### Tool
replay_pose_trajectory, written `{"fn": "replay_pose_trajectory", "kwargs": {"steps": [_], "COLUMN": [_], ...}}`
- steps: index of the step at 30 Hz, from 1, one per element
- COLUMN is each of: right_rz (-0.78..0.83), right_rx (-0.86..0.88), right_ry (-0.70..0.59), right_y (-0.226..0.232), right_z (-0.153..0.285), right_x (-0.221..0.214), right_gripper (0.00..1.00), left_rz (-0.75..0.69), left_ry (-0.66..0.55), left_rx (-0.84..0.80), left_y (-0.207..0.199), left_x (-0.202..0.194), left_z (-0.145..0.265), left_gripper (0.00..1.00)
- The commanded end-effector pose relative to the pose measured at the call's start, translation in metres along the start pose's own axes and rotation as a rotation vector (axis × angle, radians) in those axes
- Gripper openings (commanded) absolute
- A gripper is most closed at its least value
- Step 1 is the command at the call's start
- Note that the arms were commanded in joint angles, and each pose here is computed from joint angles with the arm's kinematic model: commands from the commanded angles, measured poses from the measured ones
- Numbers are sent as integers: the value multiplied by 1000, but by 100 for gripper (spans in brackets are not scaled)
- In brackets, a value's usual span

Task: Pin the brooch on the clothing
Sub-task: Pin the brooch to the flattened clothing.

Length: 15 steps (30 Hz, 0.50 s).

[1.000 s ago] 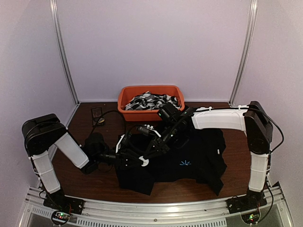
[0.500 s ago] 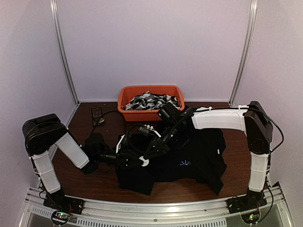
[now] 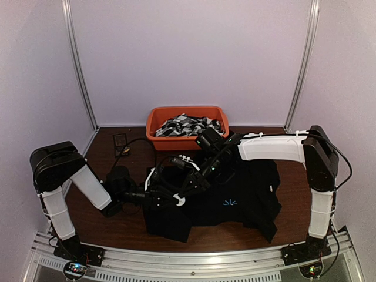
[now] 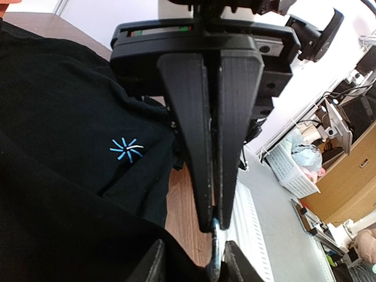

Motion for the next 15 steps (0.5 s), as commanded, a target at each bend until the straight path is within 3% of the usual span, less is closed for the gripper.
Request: {"fn": "replay_pose_trajectory", "kwargs": {"steps": [1,15], "right_rz": [16,13], "right_rx": [65,59], "right_ry": [4,3], "right_y": [16,15], "right_z": [-3,-3], "right_x": [4,4], "right_gripper": [0,0], "left_rz": [-209,-193], "left_ry": [-203,-174], "left_rx": [41,69], "left_y": [-3,5], "left_x": [46,43], "left_z": [5,-1], "left_gripper": [34,28]}}
Point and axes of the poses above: each gripper's point midway between its finger pads, its own z axis back along the fingers, its own y axis along the line the jaws close on, x = y × z, the point moved 1 cm from there along z, back along the fingers, and after that the axes turned 7 degrees about -z, right-handed, at the moved point
